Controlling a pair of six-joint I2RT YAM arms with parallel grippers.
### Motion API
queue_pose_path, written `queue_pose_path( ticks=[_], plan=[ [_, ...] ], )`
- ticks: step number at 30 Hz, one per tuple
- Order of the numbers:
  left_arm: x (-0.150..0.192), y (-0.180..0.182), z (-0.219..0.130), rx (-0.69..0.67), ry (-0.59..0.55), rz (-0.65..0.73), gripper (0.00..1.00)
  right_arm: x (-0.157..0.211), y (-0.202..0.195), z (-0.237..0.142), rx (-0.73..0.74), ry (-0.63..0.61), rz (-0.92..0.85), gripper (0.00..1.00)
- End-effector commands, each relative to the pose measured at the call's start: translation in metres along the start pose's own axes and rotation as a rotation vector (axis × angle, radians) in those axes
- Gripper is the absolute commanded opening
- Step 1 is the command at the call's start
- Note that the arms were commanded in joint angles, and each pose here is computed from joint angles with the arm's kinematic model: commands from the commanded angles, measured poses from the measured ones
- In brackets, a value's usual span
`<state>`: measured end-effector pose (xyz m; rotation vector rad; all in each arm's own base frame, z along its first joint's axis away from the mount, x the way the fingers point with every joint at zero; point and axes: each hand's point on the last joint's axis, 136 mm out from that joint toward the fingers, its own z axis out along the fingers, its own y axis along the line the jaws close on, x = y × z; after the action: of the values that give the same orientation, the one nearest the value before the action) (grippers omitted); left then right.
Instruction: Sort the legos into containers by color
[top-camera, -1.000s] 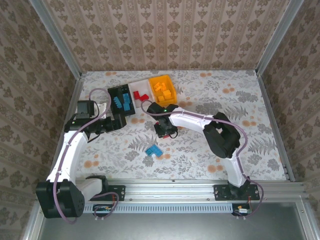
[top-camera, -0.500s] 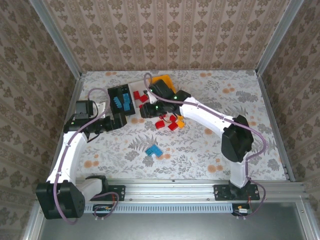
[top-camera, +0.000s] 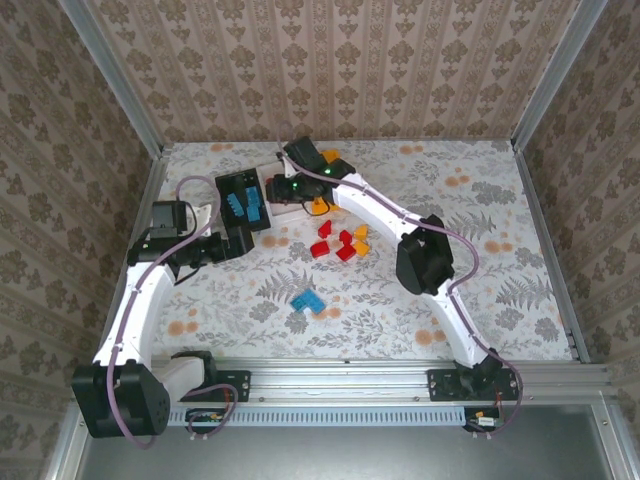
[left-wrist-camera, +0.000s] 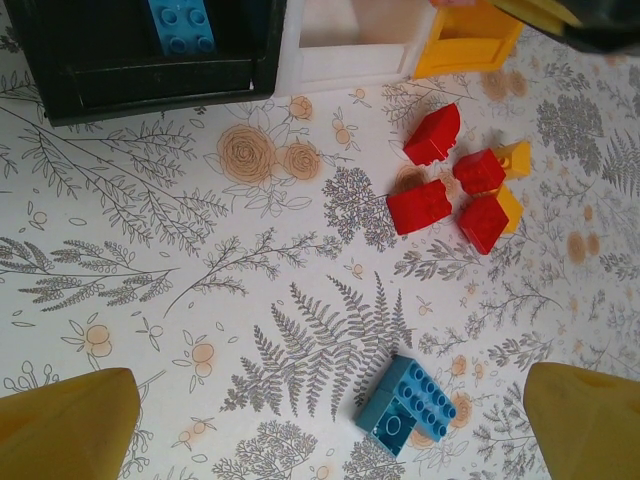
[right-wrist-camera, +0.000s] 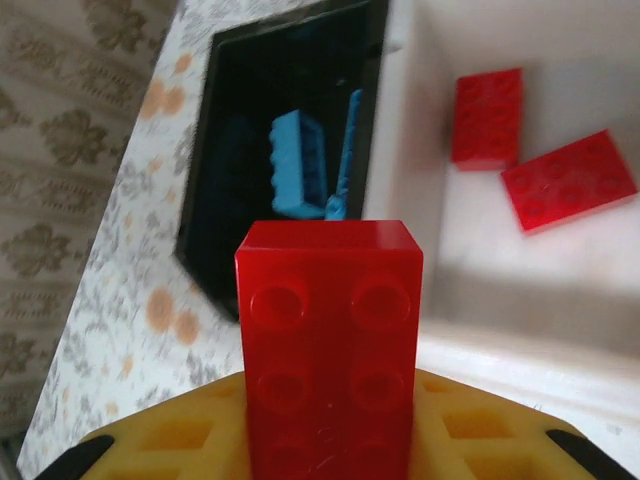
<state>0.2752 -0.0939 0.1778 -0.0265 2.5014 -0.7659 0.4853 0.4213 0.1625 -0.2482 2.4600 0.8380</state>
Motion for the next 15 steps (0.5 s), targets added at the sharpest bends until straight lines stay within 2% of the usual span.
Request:
queue_pose_path(
  ticks=[1,4,9,15],
  plan=[
    [0.005,-0.001,0.006,0.021,0.023,-0.004,1.00,-0.020,-0.019,0.009,0.031,-0.044,0.076,0.36],
    [0.006,-0.001,0.007,0.023,0.025,-0.004,1.00,-0.030,-0.030,0.020,0.030,-0.065,0.109,0.36],
    [0.006,0.000,0.008,0.022,0.029,-0.006,1.00,-0.039,-0.044,0.031,0.004,-0.084,0.171,0.50],
    [0.007,0.003,0.010,0.015,0.038,-0.013,1.00,-0.051,-0.037,0.022,-0.030,-0.110,0.175,0.55]
  ],
)
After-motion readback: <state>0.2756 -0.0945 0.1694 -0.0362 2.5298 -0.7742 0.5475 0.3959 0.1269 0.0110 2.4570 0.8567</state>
